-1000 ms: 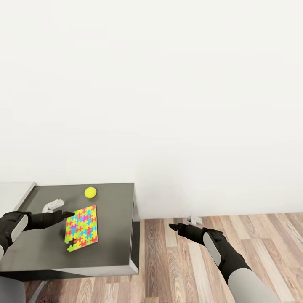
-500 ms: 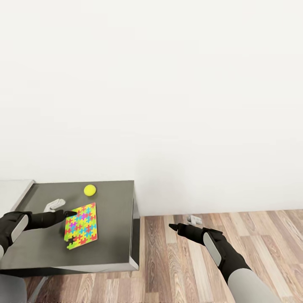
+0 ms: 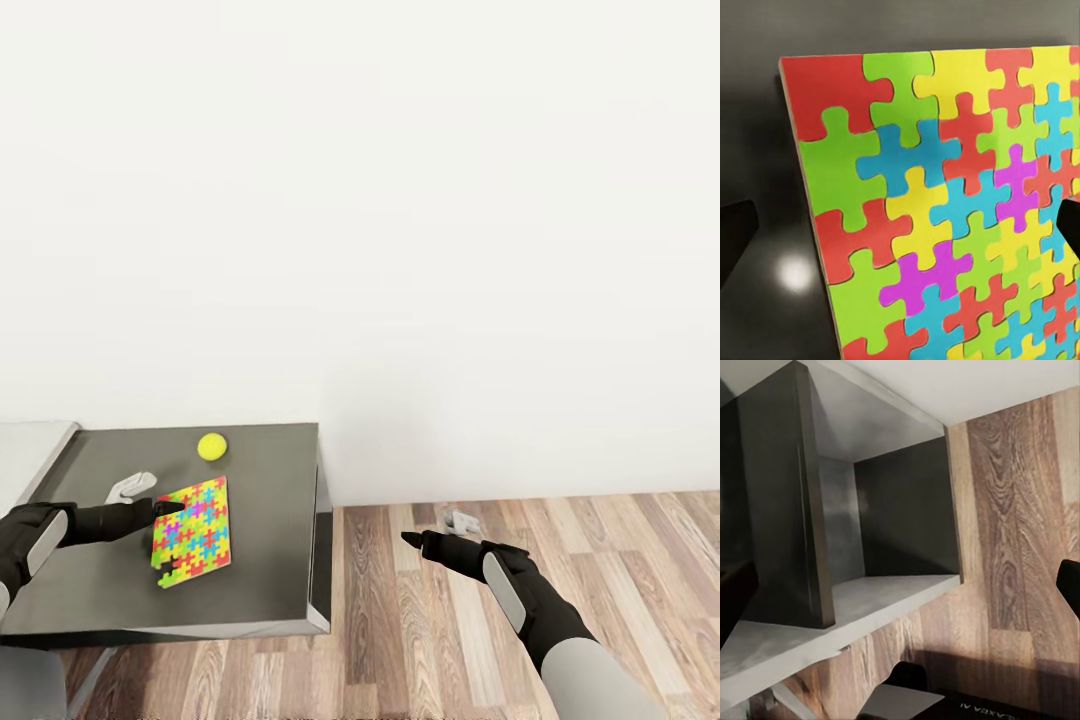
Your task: Put all the toys in the child's room - the three board games (two on the bed and one on the table), the two jigsaw puzzles on the table, and the tennis ball on the table - inside the toy box on the table in the child's room.
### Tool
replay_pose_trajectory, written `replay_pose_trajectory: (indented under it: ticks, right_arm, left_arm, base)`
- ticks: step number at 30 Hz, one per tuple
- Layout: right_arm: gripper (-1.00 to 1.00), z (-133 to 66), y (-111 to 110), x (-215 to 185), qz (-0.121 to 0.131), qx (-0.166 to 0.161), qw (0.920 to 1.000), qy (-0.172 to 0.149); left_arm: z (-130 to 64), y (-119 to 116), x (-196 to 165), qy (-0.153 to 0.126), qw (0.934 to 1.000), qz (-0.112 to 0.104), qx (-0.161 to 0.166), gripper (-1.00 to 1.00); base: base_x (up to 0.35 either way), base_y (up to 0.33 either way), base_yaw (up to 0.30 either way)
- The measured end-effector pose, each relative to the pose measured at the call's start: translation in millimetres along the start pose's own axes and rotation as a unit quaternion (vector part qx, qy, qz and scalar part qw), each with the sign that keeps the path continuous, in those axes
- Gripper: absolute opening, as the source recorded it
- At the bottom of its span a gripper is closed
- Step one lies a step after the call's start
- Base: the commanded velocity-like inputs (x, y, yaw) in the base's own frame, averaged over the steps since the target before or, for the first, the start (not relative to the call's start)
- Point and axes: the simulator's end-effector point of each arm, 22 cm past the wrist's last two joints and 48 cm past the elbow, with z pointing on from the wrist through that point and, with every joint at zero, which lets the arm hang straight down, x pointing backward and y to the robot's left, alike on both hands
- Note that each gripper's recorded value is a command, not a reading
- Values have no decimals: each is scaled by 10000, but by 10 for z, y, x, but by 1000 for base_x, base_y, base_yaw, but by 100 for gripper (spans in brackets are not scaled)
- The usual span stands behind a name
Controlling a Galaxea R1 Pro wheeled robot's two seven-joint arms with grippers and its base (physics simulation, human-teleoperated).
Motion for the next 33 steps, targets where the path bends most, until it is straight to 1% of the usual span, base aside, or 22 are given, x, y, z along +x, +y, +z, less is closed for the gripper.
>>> replay_pose_trajectory:
  ticks: [6, 13, 15, 21, 26, 27, 33]
  right_arm:
    - [100, 20, -22, 39, 19, 9, 10000, 34]
    - [100, 50, -45, 88, 44, 18, 10000, 78]
    - [100, 58, -54, 100, 51, 21, 9999, 91]
    - [100, 66, -57, 112, 58, 19, 9999, 101]
    - [100, 72, -63, 114, 63, 21, 9999, 107]
    - [100, 72, -63, 114, 64, 20, 9999, 107]
    - [100, 72, -65, 114, 63, 22, 9999, 106]
  left_arm:
    - [5, 12, 2, -5, 10000, -55, 35, 100]
    - [4, 25, -2, 36, 10000, -45, 42, 100]
    - [5, 33, -22, 16, 10000, -12, 27, 100]
    - [2, 46, -24, 21, 10000, -12, 19, 100]
    - [-55, 183, -63, -51, 9999, 23, -125, 100]
    - [-64, 199, -58, -48, 9999, -13, -132, 100]
    - [-101, 272, -48, -38, 9998, -30, -196, 100]
  base:
    - [0, 0, 0]
    - [0, 0, 0]
    - [0, 0, 0]
    - [0, -23, 0]
    - [0, -179, 0]
    - [0, -116, 0]
    - [0, -47, 0]
